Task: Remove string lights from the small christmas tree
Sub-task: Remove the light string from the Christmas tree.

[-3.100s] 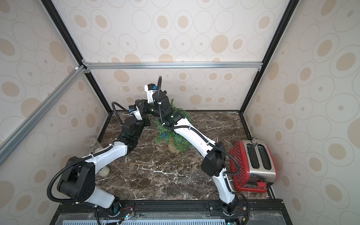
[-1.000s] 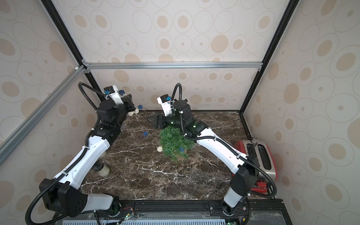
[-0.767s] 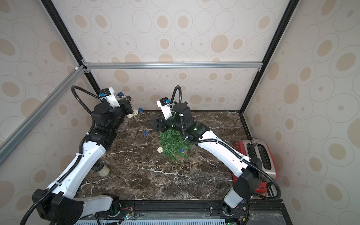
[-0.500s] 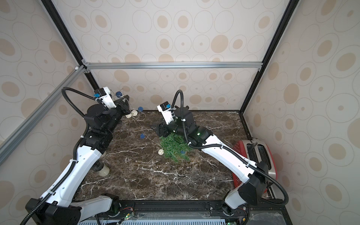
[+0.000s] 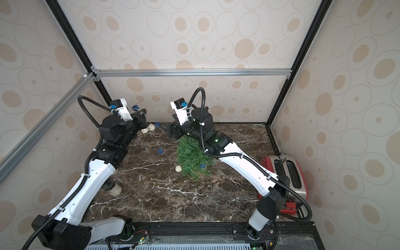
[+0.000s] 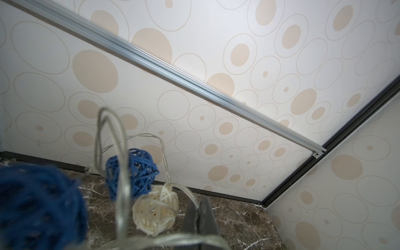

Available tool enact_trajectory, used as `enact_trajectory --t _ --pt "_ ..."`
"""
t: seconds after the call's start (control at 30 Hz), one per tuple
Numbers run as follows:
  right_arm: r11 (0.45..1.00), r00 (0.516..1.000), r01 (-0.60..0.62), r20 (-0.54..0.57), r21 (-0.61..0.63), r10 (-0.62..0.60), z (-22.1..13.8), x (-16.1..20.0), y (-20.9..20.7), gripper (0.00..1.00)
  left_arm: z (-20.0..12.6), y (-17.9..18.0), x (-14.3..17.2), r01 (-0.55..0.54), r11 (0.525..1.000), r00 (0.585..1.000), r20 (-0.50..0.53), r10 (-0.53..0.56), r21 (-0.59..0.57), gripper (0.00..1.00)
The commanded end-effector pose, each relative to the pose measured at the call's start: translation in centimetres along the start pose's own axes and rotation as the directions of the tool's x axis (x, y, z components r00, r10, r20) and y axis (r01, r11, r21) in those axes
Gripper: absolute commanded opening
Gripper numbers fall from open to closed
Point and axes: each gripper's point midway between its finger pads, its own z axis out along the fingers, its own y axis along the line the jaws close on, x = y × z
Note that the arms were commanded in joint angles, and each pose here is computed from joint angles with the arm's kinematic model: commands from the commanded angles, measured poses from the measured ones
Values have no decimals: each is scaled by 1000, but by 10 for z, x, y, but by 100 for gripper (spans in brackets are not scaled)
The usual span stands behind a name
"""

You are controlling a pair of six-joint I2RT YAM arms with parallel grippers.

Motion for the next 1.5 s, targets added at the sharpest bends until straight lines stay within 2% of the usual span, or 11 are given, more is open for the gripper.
enact_trajectory --t 0.0,0.17,0.33,0.53,0.7,0.93,1.23,1.47 --pt "997 997 24 80 -67 -19 -5 -36 14 75 -2 -6 -16 -1 1000 1000 28 1 7 0" --pt "996 999 36 -24 -83 -39 -14 -15 33 72 -8 -17 -33 -11 1000 999 47 10 27 0" --pt "996 986 81 -146 -34 -85 -30 20 48 69 -17 -31 -52 -4 998 998 70 -1 61 0" --pt "997 975 83 -209 7 -80 -41 45 50 68 -30 -58 -77 45 985 993 96 -61 164 0" --pt "990 952 137 -280 31 -123 -41 64 55 69 -49 -78 -104 45 973 987 141 -79 226 0" --pt "980 921 191 -356 52 -161 -17 86 61 73 -57 -94 -126 49 961 981 167 -97 272 0" --pt "974 906 188 -407 130 -120 13 104 48 74 -63 -104 -138 68 947 973 187 -132 315 0" --pt "973 904 160 -420 167 -76 17 117 37 66 -68 -108 -146 59 944 971 201 -130 326 0"
